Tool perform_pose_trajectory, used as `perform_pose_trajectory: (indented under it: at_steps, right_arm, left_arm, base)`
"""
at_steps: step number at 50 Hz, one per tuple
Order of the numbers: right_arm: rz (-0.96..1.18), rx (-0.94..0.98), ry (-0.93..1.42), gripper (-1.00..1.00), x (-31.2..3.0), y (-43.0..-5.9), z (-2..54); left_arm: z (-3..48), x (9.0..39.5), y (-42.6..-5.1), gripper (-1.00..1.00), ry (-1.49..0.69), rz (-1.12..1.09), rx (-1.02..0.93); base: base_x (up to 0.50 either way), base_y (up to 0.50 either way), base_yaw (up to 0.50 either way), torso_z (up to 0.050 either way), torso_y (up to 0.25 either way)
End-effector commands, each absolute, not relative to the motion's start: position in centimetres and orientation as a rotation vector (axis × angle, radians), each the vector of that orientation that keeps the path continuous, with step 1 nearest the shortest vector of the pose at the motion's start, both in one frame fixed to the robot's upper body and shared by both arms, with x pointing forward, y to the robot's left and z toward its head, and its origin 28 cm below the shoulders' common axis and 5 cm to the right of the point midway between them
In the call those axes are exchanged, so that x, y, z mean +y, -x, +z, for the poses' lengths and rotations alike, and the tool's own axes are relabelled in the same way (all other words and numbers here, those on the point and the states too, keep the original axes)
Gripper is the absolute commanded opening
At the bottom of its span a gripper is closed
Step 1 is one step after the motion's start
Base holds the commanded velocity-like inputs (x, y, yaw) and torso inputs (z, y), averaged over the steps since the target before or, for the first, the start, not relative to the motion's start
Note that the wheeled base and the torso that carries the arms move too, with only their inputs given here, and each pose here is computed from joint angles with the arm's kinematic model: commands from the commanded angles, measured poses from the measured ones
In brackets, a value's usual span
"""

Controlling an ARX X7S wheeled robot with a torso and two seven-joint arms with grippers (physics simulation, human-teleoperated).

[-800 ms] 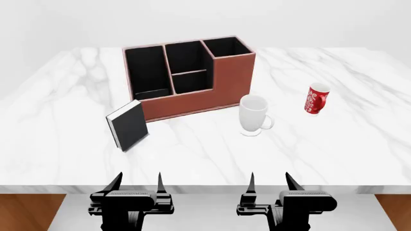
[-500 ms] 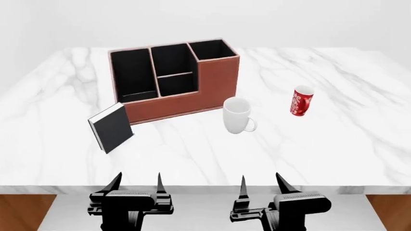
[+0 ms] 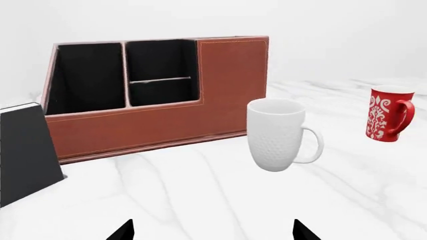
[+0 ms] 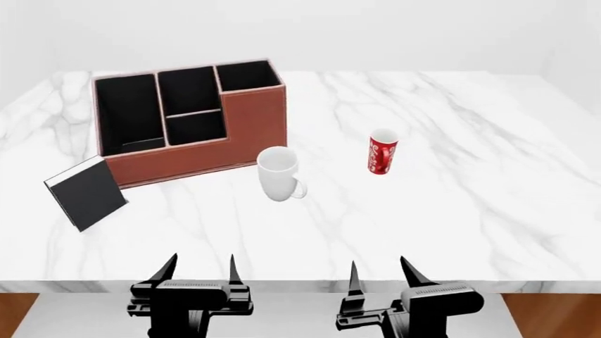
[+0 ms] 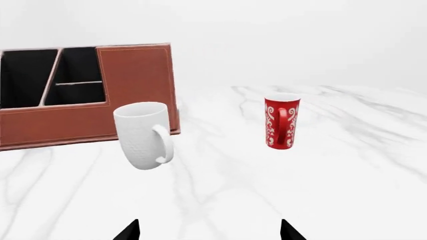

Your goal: Pick up the red mug and place it to the right of the caddy.

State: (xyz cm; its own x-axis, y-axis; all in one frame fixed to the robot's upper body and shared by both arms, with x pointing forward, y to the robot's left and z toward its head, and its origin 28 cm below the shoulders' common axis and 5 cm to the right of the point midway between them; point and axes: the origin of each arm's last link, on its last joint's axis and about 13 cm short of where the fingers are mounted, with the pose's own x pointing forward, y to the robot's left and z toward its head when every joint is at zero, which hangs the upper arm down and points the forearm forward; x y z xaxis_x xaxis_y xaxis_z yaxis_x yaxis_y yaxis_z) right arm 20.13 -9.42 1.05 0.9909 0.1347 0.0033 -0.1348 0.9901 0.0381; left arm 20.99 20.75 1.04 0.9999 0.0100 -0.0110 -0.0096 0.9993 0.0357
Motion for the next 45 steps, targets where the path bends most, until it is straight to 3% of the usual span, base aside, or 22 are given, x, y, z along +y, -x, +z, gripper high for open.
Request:
perform_pose_trajectory:
  at_steps: [1, 6, 11, 14, 20, 45]
  right_arm:
    - [0.140, 0.007, -0.044, 1.00, -9.4, -20.1, 0.8]
    - [0.137, 0.010, -0.062, 1.00, -9.5, -20.3, 1.1]
    - [0.167, 0.017, -0.047, 1.00, -9.7, -21.3, 4.0]
    - [0.198, -0.014, -0.021, 1.00, -10.6, -22.9, 9.6]
    - [0.190, -0.076, 0.038, 1.00, -11.3, -24.3, 14.7]
    - [0.148, -0.028, 0.014, 1.00, -11.8, -25.2, 13.1]
  left_arm:
    - [0.9, 20.8, -20.9, 1.00, -0.041, 0.012, 0.013]
    - [1.1, 20.8, -21.0, 1.00, -0.019, 0.008, 0.046]
    - [5.2, 20.8, -22.2, 1.00, -0.005, -0.047, 0.056]
    - [12.8, 21.3, -24.8, 1.00, -0.005, -0.024, -0.052]
    - [21.1, 21.8, -26.9, 1.00, -0.002, -0.008, -0.151]
    - [21.6, 21.8, -27.2, 1.00, -0.028, -0.009, -0.177]
  base:
    - [0.07, -0.50, 0.00, 0.000, 0.000]
    - [0.06, -0.44, 0.00, 0.000, 0.000]
    - [0.00, 0.00, 0.00, 0.000, 0.000]
    - [0.00, 0.00, 0.00, 0.000, 0.000]
    - [0.02, 0.00, 0.00, 0.000, 0.000]
    - [0.50, 0.00, 0.00, 0.000, 0.000]
